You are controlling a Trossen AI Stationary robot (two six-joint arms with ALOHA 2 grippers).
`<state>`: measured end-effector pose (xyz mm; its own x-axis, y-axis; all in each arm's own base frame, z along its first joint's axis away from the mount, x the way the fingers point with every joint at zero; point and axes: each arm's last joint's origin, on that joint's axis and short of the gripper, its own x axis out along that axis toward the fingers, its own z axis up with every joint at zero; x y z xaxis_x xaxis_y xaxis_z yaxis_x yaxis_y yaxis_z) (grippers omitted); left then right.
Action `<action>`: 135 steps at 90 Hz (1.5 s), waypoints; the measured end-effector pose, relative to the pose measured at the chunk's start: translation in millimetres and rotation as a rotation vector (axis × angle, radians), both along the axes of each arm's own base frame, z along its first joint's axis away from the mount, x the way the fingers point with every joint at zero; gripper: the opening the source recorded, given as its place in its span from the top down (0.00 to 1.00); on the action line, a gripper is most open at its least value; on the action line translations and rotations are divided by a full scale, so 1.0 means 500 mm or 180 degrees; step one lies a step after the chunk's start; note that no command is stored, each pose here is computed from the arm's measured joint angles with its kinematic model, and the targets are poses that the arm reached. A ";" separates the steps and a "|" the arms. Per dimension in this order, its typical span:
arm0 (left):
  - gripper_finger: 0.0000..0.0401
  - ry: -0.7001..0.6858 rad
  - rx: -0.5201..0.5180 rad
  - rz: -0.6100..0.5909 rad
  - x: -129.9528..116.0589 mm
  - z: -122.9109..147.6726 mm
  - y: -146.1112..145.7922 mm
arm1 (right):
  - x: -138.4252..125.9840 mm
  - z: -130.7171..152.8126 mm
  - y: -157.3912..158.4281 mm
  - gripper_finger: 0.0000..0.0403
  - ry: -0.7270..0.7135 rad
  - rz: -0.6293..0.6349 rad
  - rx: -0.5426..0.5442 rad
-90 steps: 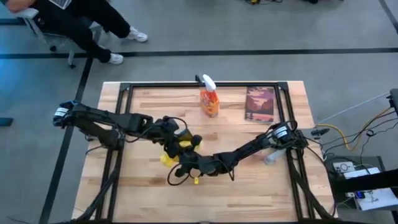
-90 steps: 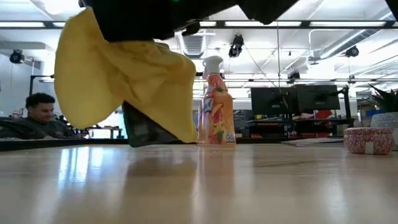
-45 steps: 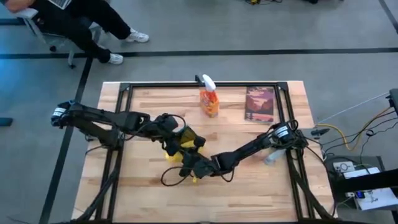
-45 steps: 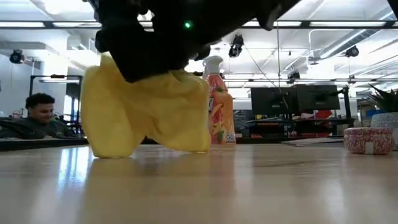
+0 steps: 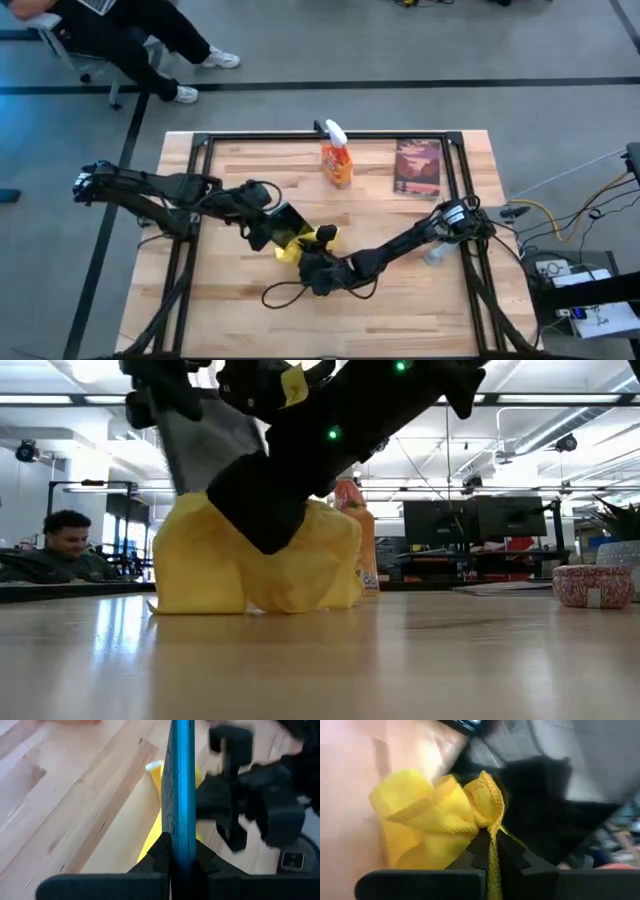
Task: Apply microfiber cloth
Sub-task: Wipe the front and back of the tablet with the yellow microfiber cloth
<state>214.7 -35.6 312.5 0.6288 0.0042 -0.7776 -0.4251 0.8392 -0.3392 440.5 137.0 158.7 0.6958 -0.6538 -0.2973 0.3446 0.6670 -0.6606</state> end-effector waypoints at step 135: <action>0.98 0.1914 0.5061 -0.3628 0.073 -0.274 -0.259 | -0.021 0.043 -0.038 1.00 0.0076 0.1659 0.1581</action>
<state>251.2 -165.0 175.5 0.5563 0.6190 -0.5544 0.6406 0.1054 0.7606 430.1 118.2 180.2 0.8702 -0.0221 -0.4923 -0.1112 0.9644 -0.2398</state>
